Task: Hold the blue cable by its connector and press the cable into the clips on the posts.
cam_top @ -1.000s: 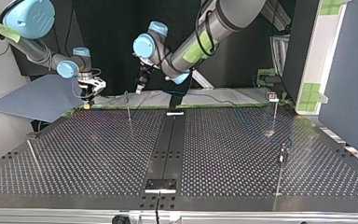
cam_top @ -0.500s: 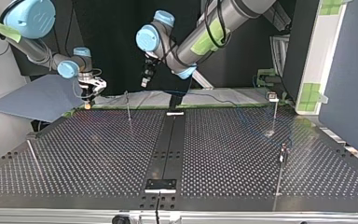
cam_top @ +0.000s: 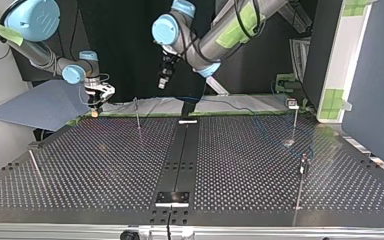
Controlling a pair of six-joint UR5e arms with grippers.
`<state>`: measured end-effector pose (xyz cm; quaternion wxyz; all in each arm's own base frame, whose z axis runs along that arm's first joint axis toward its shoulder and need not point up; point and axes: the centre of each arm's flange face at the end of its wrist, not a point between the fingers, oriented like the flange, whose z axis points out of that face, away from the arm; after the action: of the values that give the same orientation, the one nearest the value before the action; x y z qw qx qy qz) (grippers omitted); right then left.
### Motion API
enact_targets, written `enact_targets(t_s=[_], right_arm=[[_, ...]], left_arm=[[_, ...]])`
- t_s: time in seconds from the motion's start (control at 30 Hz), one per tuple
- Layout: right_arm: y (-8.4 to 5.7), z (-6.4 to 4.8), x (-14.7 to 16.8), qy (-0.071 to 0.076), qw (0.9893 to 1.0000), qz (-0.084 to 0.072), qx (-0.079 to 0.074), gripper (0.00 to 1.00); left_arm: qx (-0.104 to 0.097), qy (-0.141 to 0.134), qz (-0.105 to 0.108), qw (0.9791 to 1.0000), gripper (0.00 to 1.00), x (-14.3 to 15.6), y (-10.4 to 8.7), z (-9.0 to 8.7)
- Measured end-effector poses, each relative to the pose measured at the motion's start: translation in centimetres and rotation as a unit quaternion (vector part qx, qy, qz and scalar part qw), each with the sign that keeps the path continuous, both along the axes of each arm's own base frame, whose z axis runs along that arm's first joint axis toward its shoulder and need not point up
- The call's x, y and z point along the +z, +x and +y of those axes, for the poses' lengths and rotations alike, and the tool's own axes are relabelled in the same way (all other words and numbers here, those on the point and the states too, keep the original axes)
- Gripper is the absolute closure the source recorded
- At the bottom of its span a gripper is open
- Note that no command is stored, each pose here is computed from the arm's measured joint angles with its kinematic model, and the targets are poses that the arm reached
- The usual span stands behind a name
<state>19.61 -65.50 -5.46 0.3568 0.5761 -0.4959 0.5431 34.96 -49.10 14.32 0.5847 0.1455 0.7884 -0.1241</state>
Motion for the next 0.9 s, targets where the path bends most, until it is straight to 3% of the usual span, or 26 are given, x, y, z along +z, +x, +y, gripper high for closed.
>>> enact_targets(t_s=[0.7,0.9], right_arm=[[0.2,0.0,0.0,-0.002,1.0,0.0,0.002,1.0],[0.3,0.1,0.0,-0.001,1.0,0.001,0.003,1.0]], left_arm=[[0.021,0.001,-0.004,0.9998,0.01,3.7,-4.3,5.2],[0.025,-0.011,-0.01,0.9996,0.01,4.6,-5.4,6.6]])
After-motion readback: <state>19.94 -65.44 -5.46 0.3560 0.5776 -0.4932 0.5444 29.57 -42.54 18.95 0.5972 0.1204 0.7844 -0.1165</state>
